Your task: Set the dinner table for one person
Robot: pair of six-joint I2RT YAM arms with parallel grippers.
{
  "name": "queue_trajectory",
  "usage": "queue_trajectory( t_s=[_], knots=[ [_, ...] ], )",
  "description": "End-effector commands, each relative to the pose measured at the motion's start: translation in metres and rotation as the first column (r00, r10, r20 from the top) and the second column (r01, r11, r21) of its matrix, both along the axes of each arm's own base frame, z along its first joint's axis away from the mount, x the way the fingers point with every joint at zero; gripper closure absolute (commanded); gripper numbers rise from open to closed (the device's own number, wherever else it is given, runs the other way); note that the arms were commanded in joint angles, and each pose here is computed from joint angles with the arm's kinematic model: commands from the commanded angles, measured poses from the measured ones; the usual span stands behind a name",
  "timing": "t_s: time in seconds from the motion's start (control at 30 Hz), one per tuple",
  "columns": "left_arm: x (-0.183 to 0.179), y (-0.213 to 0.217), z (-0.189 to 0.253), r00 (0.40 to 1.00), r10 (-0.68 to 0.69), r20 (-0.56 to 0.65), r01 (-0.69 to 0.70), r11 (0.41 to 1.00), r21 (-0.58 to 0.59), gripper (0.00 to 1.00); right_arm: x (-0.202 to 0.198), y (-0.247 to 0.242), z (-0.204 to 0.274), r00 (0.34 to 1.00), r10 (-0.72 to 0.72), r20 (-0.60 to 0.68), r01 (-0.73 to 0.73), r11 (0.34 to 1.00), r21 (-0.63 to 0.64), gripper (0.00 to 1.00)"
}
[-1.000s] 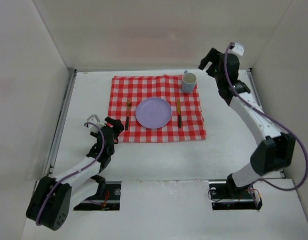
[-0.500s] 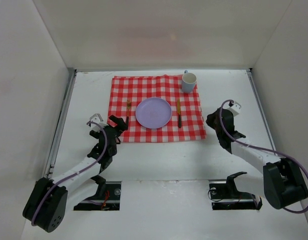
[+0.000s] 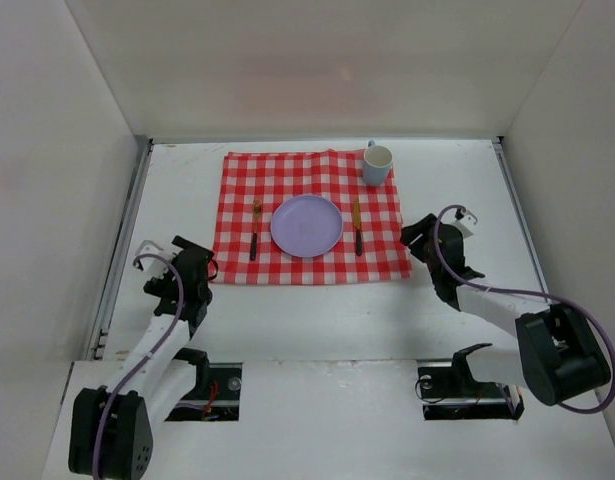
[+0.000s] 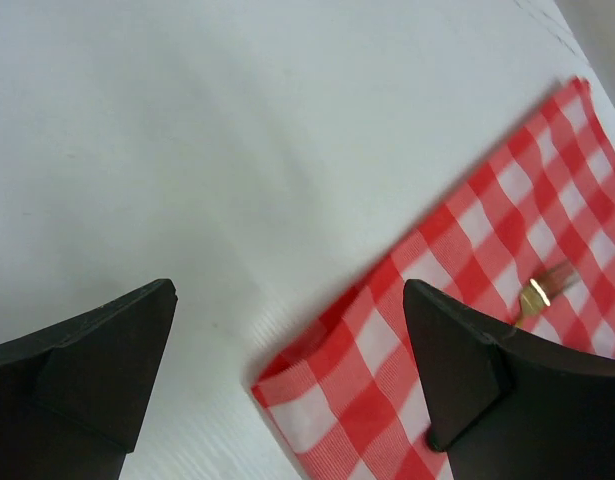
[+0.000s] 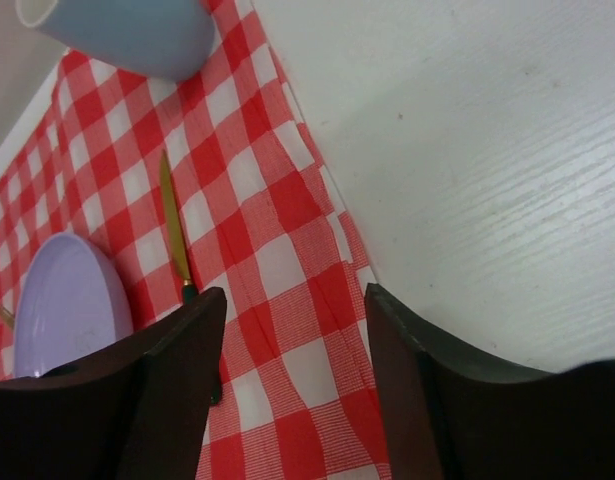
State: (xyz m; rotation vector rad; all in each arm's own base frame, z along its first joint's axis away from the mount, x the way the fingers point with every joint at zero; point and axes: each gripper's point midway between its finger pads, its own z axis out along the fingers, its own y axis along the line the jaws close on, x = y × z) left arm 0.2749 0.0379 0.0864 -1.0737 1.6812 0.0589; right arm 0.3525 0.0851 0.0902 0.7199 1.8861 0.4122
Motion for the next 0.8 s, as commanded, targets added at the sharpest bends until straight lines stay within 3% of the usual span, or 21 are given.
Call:
queue_trajectory(
  t_s=[0.0,0.4,0.77],
  knots=[
    [-0.01,0.019,0.01,0.995,0.096,0.004,-0.095,0.995,-0.024,0.0,0.009,0.004,0.036,0.991,-0.001,0.132,-0.006,0.999,0.05,0.34],
    [-0.004,0.017,0.004,0.993,0.094,-0.075,-0.095,0.995,-0.012,0.0,0.008,0.013,0.033,0.992,0.039,0.12,-0.048,0.996,0.074,0.31],
    [-0.003,0.016,0.003,0.994,0.088,-0.057,-0.089,0.996,-0.014,0.0,0.01,0.013,0.032,0.992,0.039,0.118,-0.045,0.998,0.051,0.3]
  ],
)
